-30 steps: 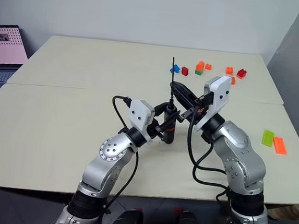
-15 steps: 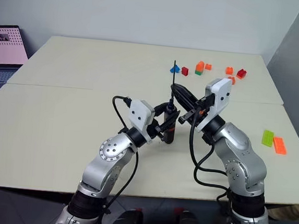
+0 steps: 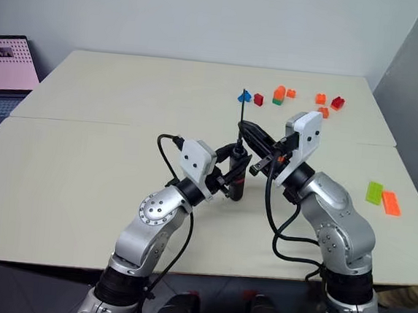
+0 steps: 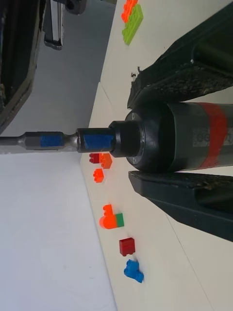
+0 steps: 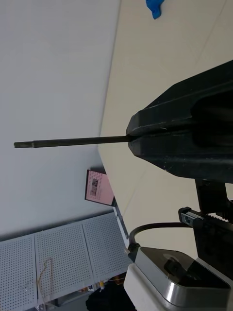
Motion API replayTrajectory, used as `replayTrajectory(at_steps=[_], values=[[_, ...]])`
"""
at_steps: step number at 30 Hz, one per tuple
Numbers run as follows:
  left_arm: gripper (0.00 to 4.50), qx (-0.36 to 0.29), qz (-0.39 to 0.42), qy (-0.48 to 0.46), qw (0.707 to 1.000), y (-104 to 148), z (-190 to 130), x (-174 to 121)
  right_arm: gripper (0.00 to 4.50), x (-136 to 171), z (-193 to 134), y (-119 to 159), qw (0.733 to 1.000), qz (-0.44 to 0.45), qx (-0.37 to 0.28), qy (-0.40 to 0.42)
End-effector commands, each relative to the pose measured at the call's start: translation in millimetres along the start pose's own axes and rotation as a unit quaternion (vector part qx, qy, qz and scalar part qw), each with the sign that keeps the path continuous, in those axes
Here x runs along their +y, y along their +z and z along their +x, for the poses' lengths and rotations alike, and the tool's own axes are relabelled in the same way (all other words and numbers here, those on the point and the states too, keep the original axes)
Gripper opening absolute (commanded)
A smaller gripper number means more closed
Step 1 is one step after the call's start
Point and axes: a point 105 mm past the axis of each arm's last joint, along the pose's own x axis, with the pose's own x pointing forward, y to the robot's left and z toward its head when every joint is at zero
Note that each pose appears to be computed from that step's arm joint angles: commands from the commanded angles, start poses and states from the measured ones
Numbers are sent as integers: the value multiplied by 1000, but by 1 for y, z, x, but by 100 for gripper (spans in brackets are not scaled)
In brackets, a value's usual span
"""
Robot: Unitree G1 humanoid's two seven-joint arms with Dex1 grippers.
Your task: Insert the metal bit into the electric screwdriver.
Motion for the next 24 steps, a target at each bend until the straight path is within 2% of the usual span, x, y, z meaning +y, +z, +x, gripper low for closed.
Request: replayTrajectory(at_steps=[1,14,17,24], values=[[164,9,-1,-2,1000,-3,-1,-2,0,8,2,2,1000,5,14,24],[164,9,-2,-3,1000,-4,-2,-2,0,6,1,-4,998,-2,53,28],[164,9,-2,-3,1000,-4,-2,-2,54,4,0,-3,999,-1,48,21],[164,8,-1,-3,1000,-4,-1,-2,215,-3,-6,7,999,-5,35,11]])
